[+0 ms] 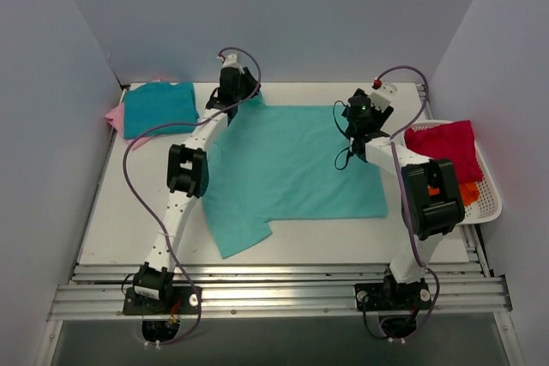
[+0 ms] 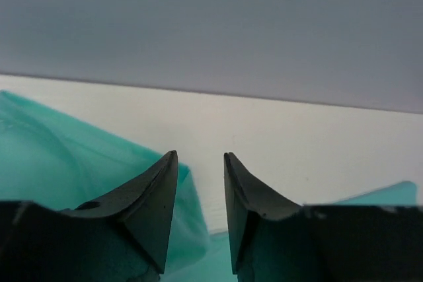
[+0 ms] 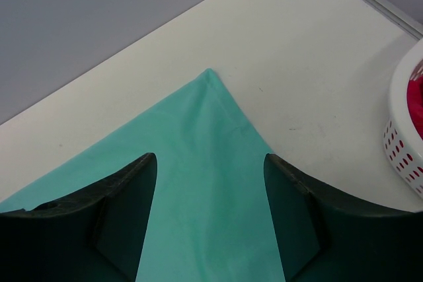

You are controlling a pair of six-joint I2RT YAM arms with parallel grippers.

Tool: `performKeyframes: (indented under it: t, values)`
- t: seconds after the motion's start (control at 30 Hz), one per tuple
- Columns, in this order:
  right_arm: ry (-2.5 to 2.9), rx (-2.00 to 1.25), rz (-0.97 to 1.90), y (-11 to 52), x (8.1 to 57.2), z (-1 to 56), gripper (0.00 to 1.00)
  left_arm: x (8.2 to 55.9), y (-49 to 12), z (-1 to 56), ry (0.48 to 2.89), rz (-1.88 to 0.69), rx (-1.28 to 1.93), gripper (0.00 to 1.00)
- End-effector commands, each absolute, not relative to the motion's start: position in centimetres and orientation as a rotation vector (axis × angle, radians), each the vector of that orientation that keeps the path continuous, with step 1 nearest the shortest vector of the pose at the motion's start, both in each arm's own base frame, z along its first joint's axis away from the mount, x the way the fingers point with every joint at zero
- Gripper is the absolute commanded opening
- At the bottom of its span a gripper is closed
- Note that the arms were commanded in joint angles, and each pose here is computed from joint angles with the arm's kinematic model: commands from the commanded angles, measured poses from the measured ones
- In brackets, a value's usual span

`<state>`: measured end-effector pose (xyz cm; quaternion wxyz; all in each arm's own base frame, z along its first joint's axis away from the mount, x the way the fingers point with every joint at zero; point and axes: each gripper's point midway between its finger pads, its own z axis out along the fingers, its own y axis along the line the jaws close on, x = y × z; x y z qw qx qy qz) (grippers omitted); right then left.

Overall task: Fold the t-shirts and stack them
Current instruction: Flatten the tshirt out

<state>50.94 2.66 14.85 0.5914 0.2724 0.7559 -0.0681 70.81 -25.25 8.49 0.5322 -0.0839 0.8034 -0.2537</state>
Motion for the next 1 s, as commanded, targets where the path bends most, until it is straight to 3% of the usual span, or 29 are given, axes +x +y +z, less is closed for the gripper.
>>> performKeyframes:
  t: [0.0,0.03,0.07,0.13,0.23,0.27,0.3,0.33,0.37,0.47,0.57,0.6,0.67,0.7,0.73,0.8,0.87,0.9,0.97]
  values:
    - [1.716,0.656,-0.169,1.7,50.9,15.6,0.61,72.6,-28.3,15.4,1.557,-0.892,-0.156,0.45]
    - [1.718,0.654,-0.165,1.7,50.8,15.6,0.61,72.6,-28.5,16.2,1.511,-0.923,-0.151,0.61]
    - [1.716,0.652,-0.161,1.8,50.8,15.8,0.61,72.5,-28.8,16.6,1.477,-0.948,-0.139,0.65]
    - [1.713,0.648,-0.148,1.8,50.6,16.0,0.61,71.2,-29.3,23.0,1.337,-1.018,-0.067,0.71]
    - [1.706,0.646,-0.124,2.1,50.4,16.1,0.63,69.8,-28.6,25.1,1.311,-0.992,-0.027,0.71]
    - [1.707,0.64,-0.113,2.3,50.4,16.2,0.63,67.6,-27.4,32.7,1.206,-0.967,-0.009,0.71]
    - [1.71,0.634,-0.102,2.5,50.4,16.2,0.64,66.5,-26.5,34.7,1.151,-0.927,-0.01,0.72]
    - [1.714,0.63,-0.093,2.8,50.5,16.3,0.64,66.3,-25.2,31.4,1.223,-0.828,-0.047,0.72]
    - [1.712,0.628,-0.082,3.0,50.5,16.5,0.65,64.0,-23.9,36.8,1.141,-0.794,-0.043,0.73]
    - [1.713,0.615,-0.064,3.6,50.3,16.7,0.65,60.8,-20.9,39.0,1.122,-0.666,-0.06,0.72]
    - [1.707,0.603,-0.045,4.3,50.1,17.3,0.66,59.5,-19.4,38.3,1.203,-0.564,-0.072,0.58]
    - [1.708,0.606,-0.051,4.3,50.0,17.4,0.66,59.8,-19.2,36.6,1.285,-0.524,-0.078,0.4]
    - [1.704,0.602,-0.045,4.4,49.9,17.7,0.66,60.7,-19.0,34.6,1.372,-0.481,-0.101,0.21]
    - [1.709,0.6,-0.046,4.5,49.8,17.6,0.66,61.2,-19.1,31.7,1.489,-0.459,-0.11,0.05]
    - [1.71,0.597,-0.04,4.7,49.7,17.7,0.66,62.4,-19.4,27.8,1.589,-0.436,-0.112,0.03]
    - [1.702,0.598,-0.036,4.7,49.4,18.1,0.66,63.6,-19.8,25.3,1.751,-0.409,-0.138,0.02]
    - [1.697,0.596,-0.032,4.7,49.2,18.4,0.66,64.4,-20.6,17.3,1.967,-0.382,-0.138,0.02]
    - [1.695,0.599,-0.034,4.6,49.1,18.5,0.66,65.3,-21.6,18.7,1.945,-0.437,-0.133,0.02]
    - [1.696,0.596,-0.034,4.6,49.0,18.5,0.66,65.7,-22.5,13.4,2.049,-0.458,-0.133,0.02]
